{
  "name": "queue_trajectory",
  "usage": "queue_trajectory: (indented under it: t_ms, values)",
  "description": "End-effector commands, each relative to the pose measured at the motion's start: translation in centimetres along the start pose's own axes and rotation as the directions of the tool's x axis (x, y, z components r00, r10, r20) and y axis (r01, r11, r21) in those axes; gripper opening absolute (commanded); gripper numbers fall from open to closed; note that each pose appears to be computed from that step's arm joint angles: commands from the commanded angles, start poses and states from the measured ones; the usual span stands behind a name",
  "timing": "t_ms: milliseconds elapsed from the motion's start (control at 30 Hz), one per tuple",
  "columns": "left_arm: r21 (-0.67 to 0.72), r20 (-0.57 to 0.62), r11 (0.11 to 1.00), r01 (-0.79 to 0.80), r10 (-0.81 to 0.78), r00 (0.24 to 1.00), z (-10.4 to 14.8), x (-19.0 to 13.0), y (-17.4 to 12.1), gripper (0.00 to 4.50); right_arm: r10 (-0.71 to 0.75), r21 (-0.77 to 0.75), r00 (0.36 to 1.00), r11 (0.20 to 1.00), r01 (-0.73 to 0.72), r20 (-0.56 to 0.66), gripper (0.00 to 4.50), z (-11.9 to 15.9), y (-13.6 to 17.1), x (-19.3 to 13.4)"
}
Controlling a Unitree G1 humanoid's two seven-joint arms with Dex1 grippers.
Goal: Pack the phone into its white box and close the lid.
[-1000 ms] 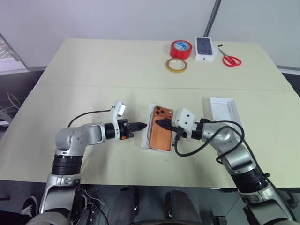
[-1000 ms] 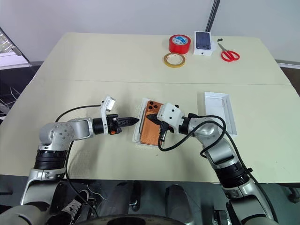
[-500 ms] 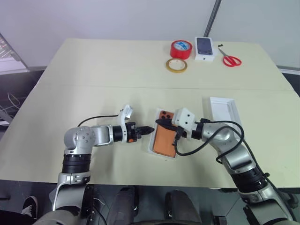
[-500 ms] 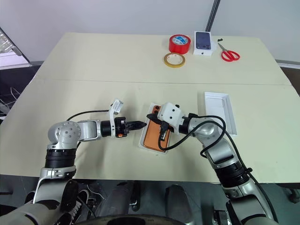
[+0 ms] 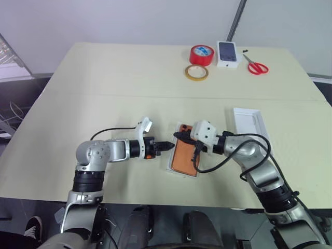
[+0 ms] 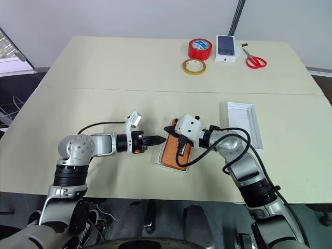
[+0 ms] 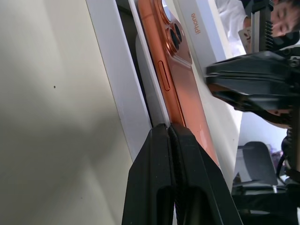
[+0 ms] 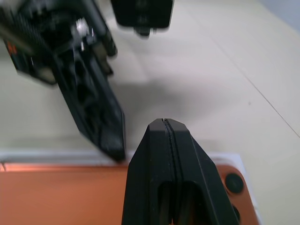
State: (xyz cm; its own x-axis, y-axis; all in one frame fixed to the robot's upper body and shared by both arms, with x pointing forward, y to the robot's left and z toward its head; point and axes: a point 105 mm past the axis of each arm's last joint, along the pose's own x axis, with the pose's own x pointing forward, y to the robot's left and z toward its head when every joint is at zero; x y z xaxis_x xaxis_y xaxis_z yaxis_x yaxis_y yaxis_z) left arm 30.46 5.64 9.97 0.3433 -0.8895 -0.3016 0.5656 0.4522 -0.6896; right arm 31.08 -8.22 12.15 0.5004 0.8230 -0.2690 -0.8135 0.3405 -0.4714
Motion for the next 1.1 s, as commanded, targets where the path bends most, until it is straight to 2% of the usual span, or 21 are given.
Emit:
queue_trajectory:
  t_ms: [33,233,333,533,700,1033,1100]
  values:
    - [0.045,-0.001,0.999,0.018,-0.018,1.000,0.0,0.1,-0.7,0.05,0.004,-0.050,1.000,0.999,-0.003,0.008,0.00,0.3,0.1,0.2]
    - [0.046,0.011,0.998,0.035,-0.035,0.999,0.0,0.3,-0.8,0.05,0.026,-0.038,0.998,0.999,-0.024,0.058,0.00,1.5,1.4,2.0]
    - [0.047,0.008,0.998,0.039,-0.040,0.999,-0.1,0.3,-0.9,0.96,0.035,-0.023,0.997,0.999,-0.034,0.072,0.00,1.8,1.8,2.4]
    - [0.028,0.001,1.000,0.009,-0.009,1.000,-0.2,0.3,-0.7,3.74,0.037,-0.058,0.999,0.998,-0.036,0.031,0.00,0.9,1.6,2.2]
    - [0.065,0.039,0.997,0.046,-0.049,0.998,0.5,-0.6,-1.3,3.74,0.037,-0.060,0.999,0.998,-0.036,0.014,0.00,0.5,1.5,1.9]
    - [0.073,-0.001,0.997,0.025,-0.025,1.000,0.3,-2.9,-0.8,3.74,0.041,-0.073,0.999,0.996,-0.043,-0.022,0.00,-0.2,1.3,1.3]
    - [0.096,0.025,0.995,0.020,-0.022,0.999,0.5,-3.2,-0.6,3.74,0.044,-0.090,0.998,0.995,-0.047,-0.035,0.00,-0.3,1.3,1.3]
